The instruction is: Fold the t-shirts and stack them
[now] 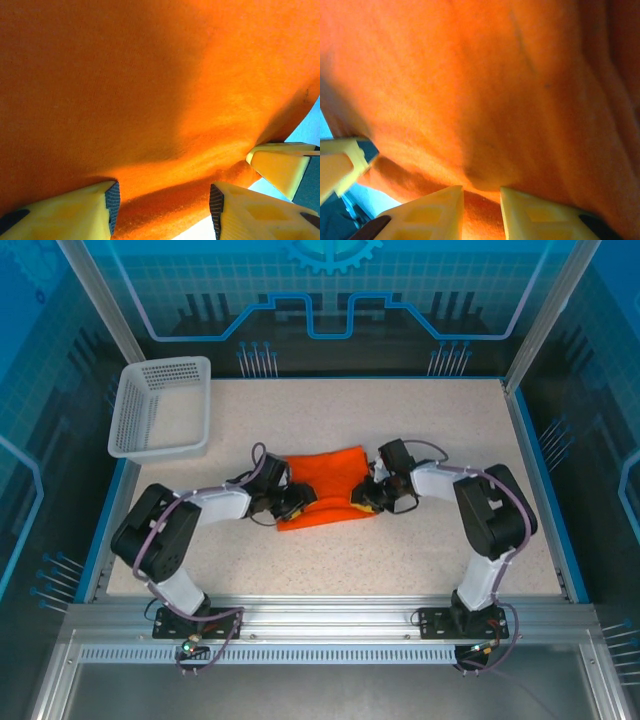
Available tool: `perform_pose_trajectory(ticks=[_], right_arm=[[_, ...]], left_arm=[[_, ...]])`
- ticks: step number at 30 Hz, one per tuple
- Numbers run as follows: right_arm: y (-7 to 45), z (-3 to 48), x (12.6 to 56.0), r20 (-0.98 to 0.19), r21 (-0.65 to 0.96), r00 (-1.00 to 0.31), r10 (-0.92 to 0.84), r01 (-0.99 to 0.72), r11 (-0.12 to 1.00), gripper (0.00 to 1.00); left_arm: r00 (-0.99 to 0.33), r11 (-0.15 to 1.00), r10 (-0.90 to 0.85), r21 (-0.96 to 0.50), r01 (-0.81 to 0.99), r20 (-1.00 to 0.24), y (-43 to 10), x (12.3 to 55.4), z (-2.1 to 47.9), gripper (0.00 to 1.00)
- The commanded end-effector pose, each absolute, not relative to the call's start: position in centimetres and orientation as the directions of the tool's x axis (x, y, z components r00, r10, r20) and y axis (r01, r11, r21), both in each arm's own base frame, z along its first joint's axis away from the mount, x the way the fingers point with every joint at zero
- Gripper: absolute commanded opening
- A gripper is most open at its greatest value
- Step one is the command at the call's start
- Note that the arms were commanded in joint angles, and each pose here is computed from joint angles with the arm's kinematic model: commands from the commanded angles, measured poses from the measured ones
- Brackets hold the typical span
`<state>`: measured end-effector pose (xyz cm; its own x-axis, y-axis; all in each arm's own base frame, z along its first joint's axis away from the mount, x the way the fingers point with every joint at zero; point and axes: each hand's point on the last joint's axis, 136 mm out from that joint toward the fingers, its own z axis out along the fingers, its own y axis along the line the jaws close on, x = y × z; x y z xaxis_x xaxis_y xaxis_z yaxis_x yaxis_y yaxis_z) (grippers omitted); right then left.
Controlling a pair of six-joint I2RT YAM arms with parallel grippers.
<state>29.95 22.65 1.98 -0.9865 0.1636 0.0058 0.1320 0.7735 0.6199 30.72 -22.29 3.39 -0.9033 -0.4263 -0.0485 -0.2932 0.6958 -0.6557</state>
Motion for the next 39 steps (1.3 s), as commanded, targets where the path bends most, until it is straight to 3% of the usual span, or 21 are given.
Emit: perform_pose_trajectory(ticks=[1,11,17,21,24,30,35,39], right_arm=[[20.2,-2.5,23.0,0.123,0.461,-0.969,0.214,0.247,0.852,0.29],[18.9,0.6,18.3,-0.091,0.345,-0.977,0.194,0.152,0.926,0.35],[17.6,8.3,20.5,-0.411,0.437,-0.870,0.272,0.073,0.896,0.38],[17.2,13.0,23.3,-0.531,0.461,-0.800,0.279,0.004,0.888,0.37],[18.3,14.2,25.7,-0.489,0.467,-0.836,0.249,-0.009,0.884,0.30],[21.0,12.6,30.6,-0.361,0.413,-0.919,0.155,-0.009,0.911,0.19],[22.2,10.2,33.6,-0.283,0.439,-0.946,0.159,0.020,0.898,0.19],[21.0,6.9,35.0,-0.182,0.429,-0.964,0.193,0.099,0.898,0.19]], left_arm=[[-0.915,0.752,-0.403,-0.561,-0.347,0.026,-19.7,25.7,0.5,0.54],[-0.912,0.735,-0.410,-0.593,-0.330,0.000,-17.8,21.6,3.9,0.56],[-0.903,0.717,-0.402,-0.664,-0.210,-0.149,-18.3,24.0,11.7,0.55],[-0.902,0.704,-0.383,-0.694,-0.147,-0.198,-20.0,26.8,14.5,0.42],[-0.910,0.695,-0.354,-0.712,-0.102,-0.216,-22.2,29.1,15.5,0.32],[-0.926,0.746,-0.280,-0.665,-0.044,-0.254,-24.8,33.8,14.3,0.28],[-0.952,0.796,-0.200,-0.606,-0.020,-0.232,-25.8,35.9,10.8,0.27],[-0.948,0.822,-0.258,-0.559,-0.113,-0.188,-22.9,37.3,6.7,0.26]])
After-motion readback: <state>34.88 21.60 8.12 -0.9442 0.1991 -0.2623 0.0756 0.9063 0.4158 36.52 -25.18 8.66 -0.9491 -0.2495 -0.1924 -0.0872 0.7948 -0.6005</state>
